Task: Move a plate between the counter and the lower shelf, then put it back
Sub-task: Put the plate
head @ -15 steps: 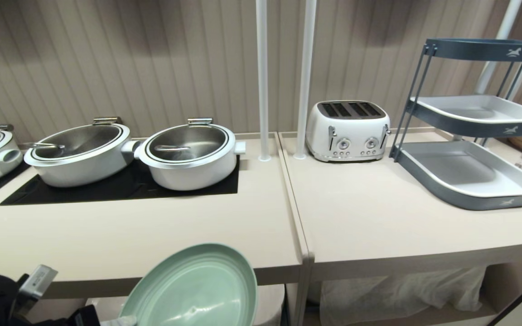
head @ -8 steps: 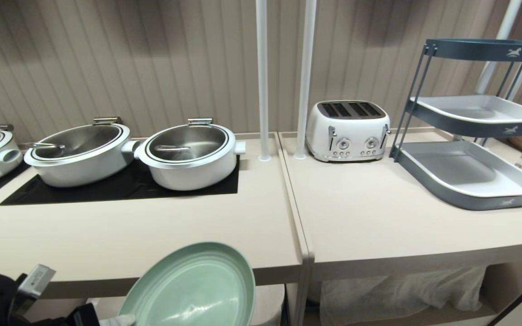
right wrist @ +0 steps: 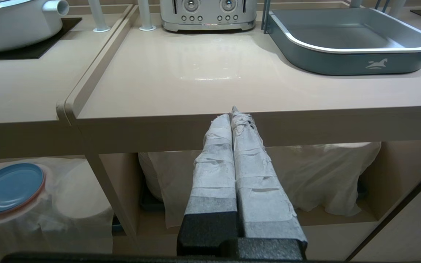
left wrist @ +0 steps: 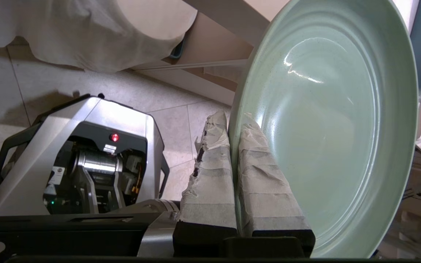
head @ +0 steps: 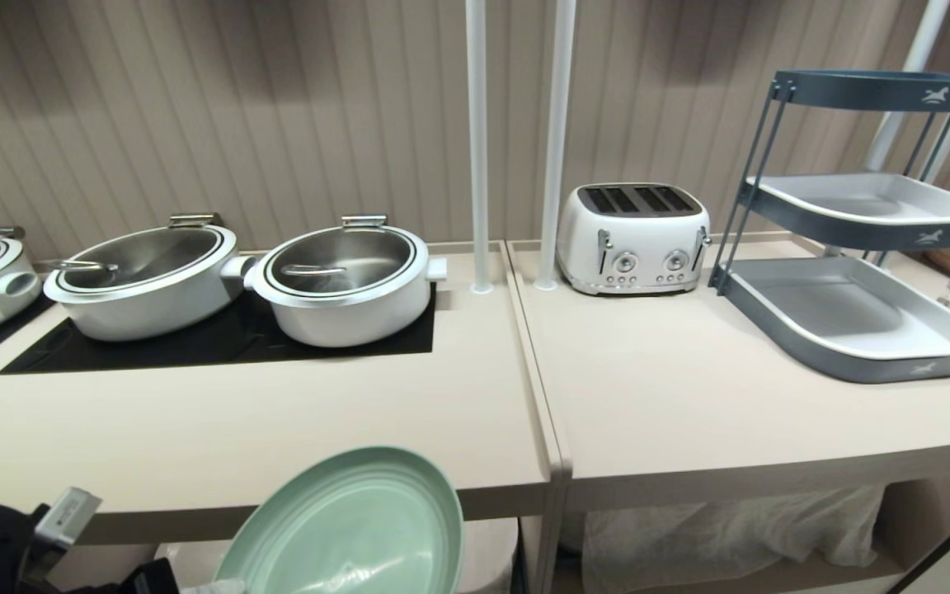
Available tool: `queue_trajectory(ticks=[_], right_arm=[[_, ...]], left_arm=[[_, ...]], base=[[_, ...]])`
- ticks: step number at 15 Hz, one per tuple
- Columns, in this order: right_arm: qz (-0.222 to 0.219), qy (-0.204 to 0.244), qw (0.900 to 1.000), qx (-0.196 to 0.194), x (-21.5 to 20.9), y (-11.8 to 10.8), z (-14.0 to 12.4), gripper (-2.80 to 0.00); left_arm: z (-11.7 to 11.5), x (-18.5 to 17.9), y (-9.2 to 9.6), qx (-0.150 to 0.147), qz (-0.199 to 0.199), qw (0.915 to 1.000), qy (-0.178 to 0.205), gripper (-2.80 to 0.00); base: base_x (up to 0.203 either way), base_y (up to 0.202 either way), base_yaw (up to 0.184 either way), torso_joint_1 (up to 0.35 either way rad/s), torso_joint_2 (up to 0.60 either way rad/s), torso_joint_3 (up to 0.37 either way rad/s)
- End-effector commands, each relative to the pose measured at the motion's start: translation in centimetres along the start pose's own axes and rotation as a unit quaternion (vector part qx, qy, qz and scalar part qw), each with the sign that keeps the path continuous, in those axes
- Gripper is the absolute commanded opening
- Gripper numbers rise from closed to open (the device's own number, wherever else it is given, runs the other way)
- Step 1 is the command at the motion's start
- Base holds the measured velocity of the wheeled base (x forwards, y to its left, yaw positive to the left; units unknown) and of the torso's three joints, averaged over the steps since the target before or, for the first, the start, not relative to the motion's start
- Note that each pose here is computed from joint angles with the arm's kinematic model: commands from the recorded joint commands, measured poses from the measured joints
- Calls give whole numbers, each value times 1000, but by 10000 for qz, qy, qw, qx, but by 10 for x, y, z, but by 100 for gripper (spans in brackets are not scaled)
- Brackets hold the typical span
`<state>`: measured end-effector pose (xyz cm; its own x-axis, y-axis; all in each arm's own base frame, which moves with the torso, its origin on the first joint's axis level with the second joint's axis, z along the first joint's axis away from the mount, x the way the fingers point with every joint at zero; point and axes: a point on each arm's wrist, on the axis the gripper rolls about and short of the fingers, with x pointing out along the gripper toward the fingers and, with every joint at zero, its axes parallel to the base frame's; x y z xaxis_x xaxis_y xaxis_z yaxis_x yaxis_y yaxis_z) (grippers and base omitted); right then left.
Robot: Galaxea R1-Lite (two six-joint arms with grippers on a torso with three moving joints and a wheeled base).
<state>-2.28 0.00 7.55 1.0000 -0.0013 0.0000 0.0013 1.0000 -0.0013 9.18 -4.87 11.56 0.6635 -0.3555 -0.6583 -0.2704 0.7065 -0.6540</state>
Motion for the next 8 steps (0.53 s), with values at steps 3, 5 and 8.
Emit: queue_trajectory(ticks=[3, 5, 8], right_arm=[[-1, 0, 10000, -1, 0, 0, 0, -280], [-1, 0, 10000, -1, 0, 0, 0, -280], [-1, 0, 10000, -1, 0, 0, 0, -280]], left_arm=[[0, 0, 1, -145, 30, 9999, -14, -280], [0, 1, 1, -158, 34, 9999, -5, -280], [0, 1, 1, -163, 22, 9999, 17, -280]], base=[[0, 0, 0, 0, 0, 0], [0, 0, 0, 0, 0, 0], [0, 0, 0, 9, 2, -2]])
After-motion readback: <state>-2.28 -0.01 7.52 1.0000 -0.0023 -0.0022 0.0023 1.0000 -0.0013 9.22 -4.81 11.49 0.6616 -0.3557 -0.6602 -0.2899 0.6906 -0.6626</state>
